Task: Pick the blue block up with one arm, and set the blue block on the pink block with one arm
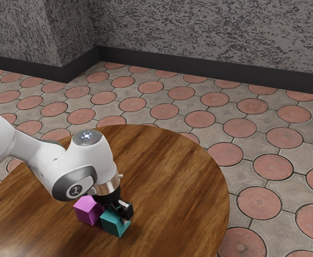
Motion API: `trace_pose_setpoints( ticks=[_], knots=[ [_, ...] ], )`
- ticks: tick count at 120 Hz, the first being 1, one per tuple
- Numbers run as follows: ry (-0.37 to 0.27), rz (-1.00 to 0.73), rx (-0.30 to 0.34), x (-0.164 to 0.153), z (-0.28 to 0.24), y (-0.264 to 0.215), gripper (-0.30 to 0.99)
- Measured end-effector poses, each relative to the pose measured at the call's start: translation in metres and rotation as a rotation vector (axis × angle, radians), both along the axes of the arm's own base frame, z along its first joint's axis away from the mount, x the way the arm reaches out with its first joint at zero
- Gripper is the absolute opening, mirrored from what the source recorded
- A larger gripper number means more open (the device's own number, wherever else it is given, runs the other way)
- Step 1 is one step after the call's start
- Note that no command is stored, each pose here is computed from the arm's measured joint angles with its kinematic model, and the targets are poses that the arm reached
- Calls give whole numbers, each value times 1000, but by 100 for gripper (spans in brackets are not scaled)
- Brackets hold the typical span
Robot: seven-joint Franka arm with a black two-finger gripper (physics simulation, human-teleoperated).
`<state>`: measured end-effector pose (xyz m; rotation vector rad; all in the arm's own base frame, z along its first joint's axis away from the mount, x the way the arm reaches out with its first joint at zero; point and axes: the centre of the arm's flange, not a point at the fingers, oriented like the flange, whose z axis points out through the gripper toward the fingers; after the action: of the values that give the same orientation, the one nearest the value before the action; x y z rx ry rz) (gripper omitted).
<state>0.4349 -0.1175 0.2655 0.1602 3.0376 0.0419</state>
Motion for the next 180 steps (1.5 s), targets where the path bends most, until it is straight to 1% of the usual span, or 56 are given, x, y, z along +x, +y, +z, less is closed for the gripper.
trace_pose_setpoints(
  ticks=[12,25,63,72,97,105,127,134,143,155,180],
  knots=[
    [1,-1,0,0,0,0,47],
    [1,-2,0,0,-1,-1,42],
    [-15,-6,-6,4,5,-5,37],
    [-27,-7,-10,5,12,-6,36],
    [-93,1,-28,5,53,-3,38],
    [-97,4,-29,2,64,-2,37],
    [-78,21,-24,-13,92,5,37],
    [-61,41,-21,-16,99,14,38],
    [-21,100,-23,-16,97,41,38],
    [19,132,-19,-18,93,56,37],
    [47,165,-2,-18,90,80,37]
  ],
)
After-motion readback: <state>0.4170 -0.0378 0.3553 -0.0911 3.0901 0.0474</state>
